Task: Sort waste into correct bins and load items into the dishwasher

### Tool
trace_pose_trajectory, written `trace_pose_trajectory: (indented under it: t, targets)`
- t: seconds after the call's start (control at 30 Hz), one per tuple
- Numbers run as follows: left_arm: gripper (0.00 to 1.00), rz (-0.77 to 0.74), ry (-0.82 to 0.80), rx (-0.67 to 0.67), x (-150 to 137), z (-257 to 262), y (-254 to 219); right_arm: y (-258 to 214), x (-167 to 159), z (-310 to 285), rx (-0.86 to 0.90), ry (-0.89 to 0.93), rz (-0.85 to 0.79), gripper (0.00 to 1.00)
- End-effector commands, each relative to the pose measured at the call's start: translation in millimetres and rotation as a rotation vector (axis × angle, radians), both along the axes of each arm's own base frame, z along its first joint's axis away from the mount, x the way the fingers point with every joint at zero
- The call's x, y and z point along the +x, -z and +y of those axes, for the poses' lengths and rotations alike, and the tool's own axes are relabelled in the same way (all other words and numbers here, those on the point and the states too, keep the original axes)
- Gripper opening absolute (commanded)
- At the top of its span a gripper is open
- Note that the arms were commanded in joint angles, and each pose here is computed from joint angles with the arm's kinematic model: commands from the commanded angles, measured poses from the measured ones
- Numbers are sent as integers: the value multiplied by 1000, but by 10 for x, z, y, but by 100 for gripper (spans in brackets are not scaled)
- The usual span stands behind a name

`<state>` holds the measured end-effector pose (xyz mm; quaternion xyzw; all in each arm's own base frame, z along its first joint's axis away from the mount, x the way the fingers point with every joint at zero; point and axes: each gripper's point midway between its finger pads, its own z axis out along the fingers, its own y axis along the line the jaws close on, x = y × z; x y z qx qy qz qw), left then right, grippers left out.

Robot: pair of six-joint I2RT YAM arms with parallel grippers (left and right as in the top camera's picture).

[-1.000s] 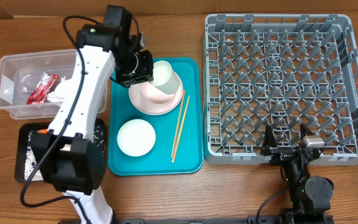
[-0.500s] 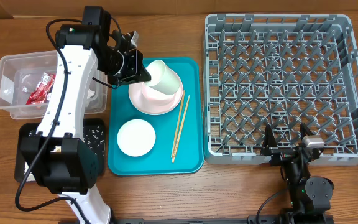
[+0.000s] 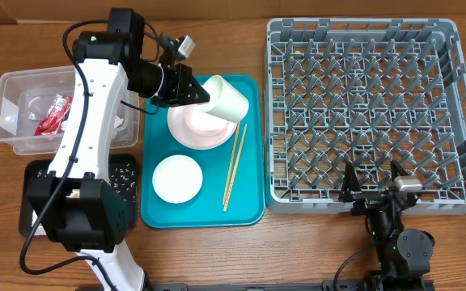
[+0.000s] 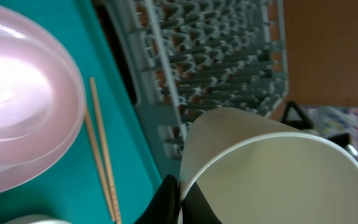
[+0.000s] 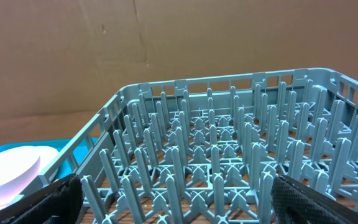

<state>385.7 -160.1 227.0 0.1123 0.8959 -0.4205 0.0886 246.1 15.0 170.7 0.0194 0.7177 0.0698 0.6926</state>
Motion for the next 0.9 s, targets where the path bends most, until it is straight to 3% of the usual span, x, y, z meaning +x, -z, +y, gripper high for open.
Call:
trace_pose_trajectory:
  t: [0.0,0.13,0.6,0.87]
  targets:
    - [4,-101,111,-179,-119,-181,-307,10,1,-12,-1,4,-7,100]
    - [4,-155,156,-234,-137,-227,-375,10,1,-13,-1,5,-7,100]
    - [4,-106,108,-472,-35,-126,-569,8,1,-9,0,3,-8,100]
    - [4,-134,99,-466,6,-38,-543,-218,-135,535,15,-325,-98,100]
